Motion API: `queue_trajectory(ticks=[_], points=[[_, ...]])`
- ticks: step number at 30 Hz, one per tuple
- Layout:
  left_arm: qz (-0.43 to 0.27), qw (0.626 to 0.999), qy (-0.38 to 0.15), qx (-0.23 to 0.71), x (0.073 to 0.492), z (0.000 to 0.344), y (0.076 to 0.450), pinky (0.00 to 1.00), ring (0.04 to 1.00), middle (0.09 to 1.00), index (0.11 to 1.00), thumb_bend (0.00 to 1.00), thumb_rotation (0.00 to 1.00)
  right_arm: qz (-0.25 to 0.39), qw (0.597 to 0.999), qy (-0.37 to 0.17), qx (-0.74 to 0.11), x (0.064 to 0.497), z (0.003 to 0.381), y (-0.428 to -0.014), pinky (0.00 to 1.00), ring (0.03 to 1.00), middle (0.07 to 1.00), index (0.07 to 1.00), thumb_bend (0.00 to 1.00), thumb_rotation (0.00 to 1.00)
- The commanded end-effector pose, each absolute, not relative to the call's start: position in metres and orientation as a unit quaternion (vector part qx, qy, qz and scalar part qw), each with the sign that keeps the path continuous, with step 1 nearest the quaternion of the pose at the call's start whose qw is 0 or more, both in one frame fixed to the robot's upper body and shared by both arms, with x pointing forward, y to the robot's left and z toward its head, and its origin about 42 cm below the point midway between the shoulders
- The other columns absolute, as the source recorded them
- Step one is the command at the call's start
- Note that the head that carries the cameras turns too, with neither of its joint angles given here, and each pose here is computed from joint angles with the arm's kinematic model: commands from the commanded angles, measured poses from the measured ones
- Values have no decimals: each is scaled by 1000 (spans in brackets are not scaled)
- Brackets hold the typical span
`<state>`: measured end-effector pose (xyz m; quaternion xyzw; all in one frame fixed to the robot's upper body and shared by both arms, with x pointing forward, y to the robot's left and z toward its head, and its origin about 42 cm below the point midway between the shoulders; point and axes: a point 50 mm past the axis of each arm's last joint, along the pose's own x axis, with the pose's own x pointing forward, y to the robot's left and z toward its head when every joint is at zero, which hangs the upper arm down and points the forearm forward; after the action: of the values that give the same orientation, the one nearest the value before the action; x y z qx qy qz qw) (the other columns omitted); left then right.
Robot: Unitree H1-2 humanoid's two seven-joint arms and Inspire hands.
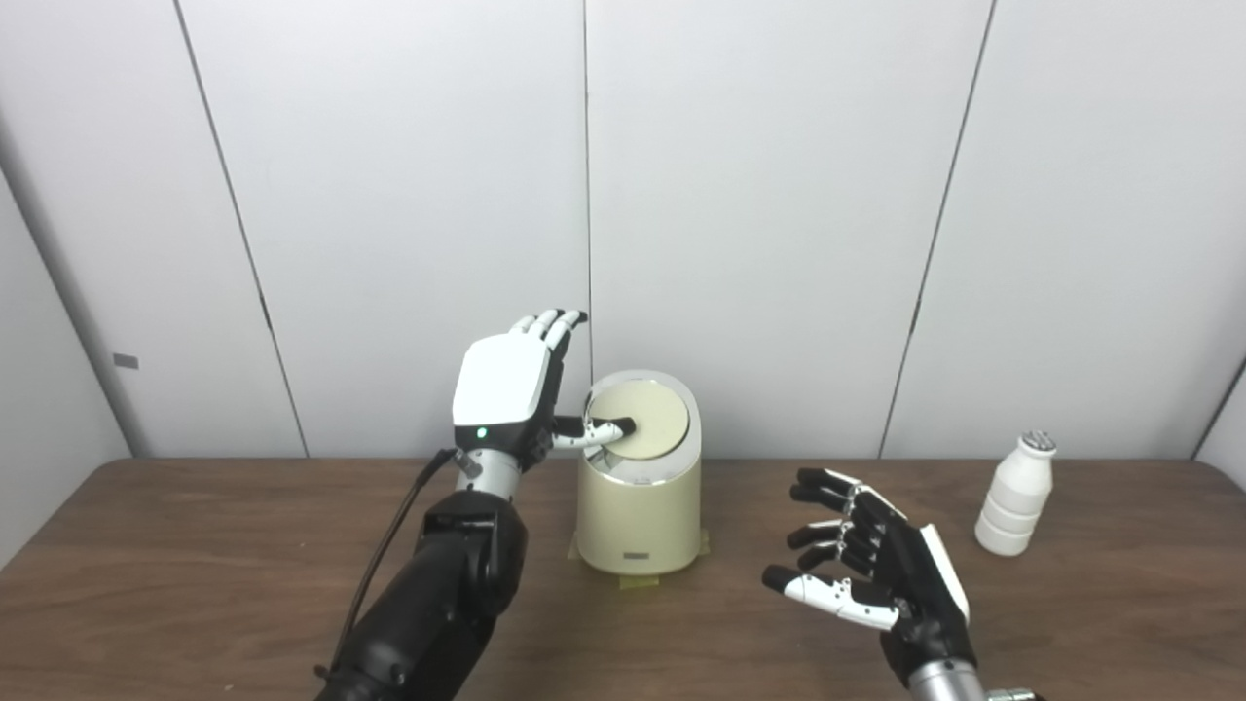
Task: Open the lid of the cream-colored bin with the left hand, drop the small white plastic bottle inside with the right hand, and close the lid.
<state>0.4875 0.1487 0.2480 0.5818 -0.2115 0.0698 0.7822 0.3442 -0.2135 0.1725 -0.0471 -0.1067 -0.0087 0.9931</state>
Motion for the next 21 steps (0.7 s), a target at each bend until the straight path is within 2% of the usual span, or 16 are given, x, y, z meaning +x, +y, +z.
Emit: queue_trajectory(ticks=[1, 6, 10, 15, 18, 21], points=[[101, 772, -249, 576, 494, 280, 150, 672, 882, 895, 895, 700, 224, -4, 988, -146, -42, 350, 195, -211, 433, 545, 725, 717, 733, 84], [98, 777, -244, 573, 494, 277, 150, 661, 875, 885, 881, 699, 206, -3, 988, -147, -41, 351, 195, -212, 433, 550, 732, 726, 742, 115], [93, 778, -238, 574, 494, 274, 150, 670, 876, 885, 879, 714, 190, -2, 988, -147, -45, 351, 195, -211, 436, 546, 728, 721, 734, 90], [81, 782, -235, 572, 493, 271, 149, 674, 879, 889, 883, 746, 180, -3, 988, -147, -38, 351, 196, -211, 430, 543, 728, 723, 742, 110], [68, 788, -233, 565, 493, 268, 148, 712, 899, 902, 892, 794, 169, -2, 988, -149, -40, 352, 196, -211, 425, 537, 730, 721, 736, 96], [58, 790, -231, 564, 493, 264, 147, 697, 898, 903, 891, 858, 187, -3, 988, -149, -43, 352, 196, -210, 424, 537, 728, 721, 737, 103]])
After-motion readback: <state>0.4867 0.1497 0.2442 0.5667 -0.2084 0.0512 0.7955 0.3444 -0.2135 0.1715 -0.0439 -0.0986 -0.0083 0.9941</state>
